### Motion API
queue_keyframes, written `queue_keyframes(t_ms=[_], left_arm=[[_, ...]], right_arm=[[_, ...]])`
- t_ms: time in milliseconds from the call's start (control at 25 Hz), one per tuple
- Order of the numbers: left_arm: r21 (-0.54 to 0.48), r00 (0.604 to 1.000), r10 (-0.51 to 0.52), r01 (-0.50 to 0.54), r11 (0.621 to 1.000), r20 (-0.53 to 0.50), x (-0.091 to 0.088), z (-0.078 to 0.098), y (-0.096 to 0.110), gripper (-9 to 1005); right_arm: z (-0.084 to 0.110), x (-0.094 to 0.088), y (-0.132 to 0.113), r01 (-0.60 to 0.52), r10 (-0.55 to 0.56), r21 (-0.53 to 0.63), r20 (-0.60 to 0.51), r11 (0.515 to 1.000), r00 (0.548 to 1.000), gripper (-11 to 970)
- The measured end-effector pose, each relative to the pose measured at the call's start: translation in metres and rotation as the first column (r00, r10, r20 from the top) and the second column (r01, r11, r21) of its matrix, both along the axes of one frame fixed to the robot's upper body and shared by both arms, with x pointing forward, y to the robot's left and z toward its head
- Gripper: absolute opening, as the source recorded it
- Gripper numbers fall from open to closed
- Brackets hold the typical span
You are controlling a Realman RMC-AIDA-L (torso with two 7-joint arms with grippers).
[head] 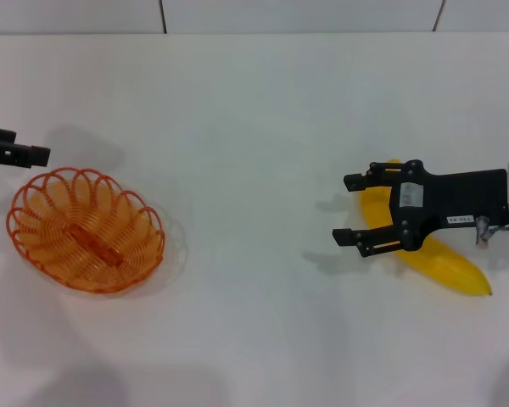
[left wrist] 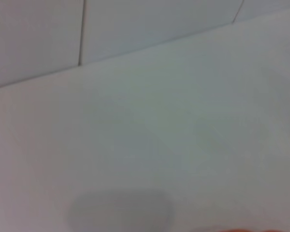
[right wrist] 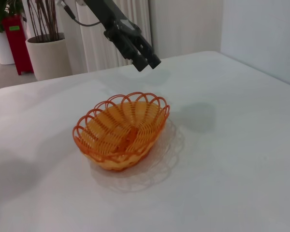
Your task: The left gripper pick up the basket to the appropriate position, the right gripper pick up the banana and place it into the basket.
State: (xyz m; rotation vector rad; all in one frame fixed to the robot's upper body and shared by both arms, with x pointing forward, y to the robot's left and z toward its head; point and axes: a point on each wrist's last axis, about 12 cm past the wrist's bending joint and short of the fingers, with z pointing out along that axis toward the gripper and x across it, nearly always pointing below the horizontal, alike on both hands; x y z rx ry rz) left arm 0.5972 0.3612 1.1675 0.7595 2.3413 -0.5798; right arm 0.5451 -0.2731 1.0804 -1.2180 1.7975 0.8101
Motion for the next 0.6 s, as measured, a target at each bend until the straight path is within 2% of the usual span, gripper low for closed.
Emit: queue_keyframes(t_ms=[320,600], left_arm=[[0.09,0.999,0.023,-0.02,0.996,-0.034,0.004,-0.006,0.002,707],[0.16,0.999,0.016,-0.008,0.987,-0.045,0.008,-0.018,-0.009,696]], right_arm=[[0.001,0.001,0.001,-0.002,0.002,0.0,0.002,1.0,1.0,891],[0.001,0.002,0.002,-0.007,0.007,-0.001,0.005,1.0,1.0,891]])
